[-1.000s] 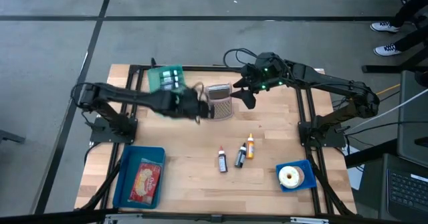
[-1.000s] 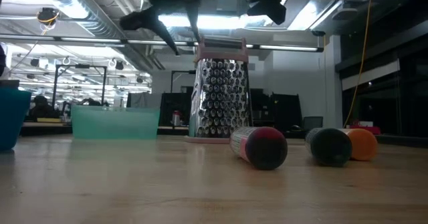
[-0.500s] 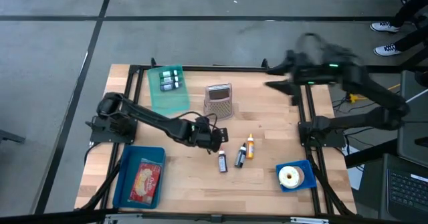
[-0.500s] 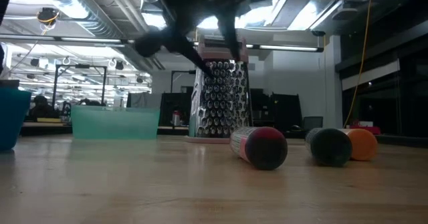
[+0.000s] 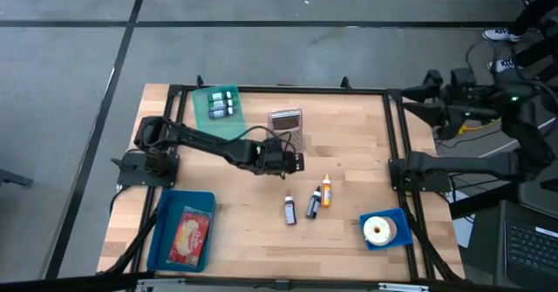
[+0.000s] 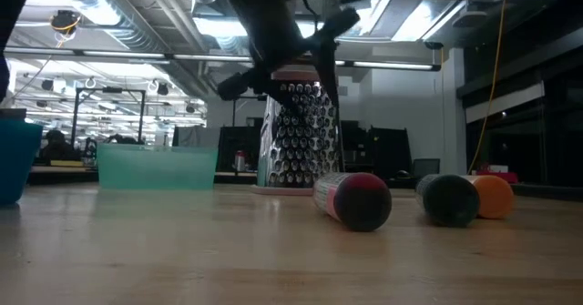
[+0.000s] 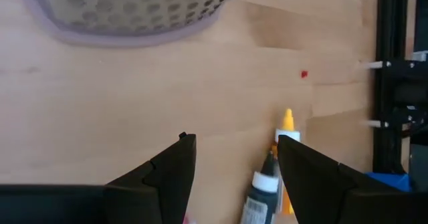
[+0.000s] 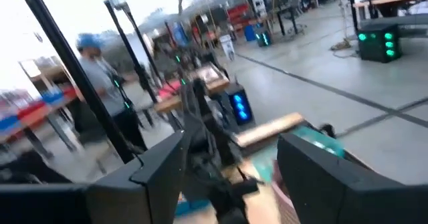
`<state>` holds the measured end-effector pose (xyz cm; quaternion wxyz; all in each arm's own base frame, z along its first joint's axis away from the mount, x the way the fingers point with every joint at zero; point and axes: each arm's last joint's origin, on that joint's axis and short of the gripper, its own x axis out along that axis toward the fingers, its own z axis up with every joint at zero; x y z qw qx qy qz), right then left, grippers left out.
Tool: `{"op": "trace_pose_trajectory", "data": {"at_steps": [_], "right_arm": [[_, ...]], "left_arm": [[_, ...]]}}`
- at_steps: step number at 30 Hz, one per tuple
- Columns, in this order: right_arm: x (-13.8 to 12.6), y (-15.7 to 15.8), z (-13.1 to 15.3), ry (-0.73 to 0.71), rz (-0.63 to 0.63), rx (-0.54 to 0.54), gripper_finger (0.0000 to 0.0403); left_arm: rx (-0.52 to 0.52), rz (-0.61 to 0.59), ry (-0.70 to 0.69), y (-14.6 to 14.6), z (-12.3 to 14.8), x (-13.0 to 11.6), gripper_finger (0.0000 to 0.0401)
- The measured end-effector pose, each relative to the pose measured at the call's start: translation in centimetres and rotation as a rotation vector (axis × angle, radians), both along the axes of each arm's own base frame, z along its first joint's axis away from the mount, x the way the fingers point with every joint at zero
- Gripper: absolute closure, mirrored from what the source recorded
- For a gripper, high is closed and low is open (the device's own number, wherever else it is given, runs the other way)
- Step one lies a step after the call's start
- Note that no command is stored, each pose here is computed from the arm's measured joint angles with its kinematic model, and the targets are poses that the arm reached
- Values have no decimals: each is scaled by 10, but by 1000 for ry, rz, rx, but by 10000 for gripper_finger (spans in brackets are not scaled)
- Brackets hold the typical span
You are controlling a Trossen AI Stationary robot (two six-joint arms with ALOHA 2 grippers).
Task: Pick & Place Food Item
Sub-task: Put the pink food coloring into the green bin
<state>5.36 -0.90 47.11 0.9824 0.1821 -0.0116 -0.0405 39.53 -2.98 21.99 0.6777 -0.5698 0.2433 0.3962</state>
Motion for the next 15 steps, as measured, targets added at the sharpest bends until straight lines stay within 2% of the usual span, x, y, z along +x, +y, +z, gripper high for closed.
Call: {"op": "trace_pose_trajectory", "data": {"at_steps": [2,7,15], "right_arm": [[-5,1,-4,28,-7,-38,171],[-9,0,5,-54,-75,-102,171],[-8,0,-2,4,-56,-43,171]], "left_arm": [[2,-23,24,5,-4,1,198],[-28,-129,56,13,-22,11,198],[-73,-197,41,13,-45,24,198]]}}
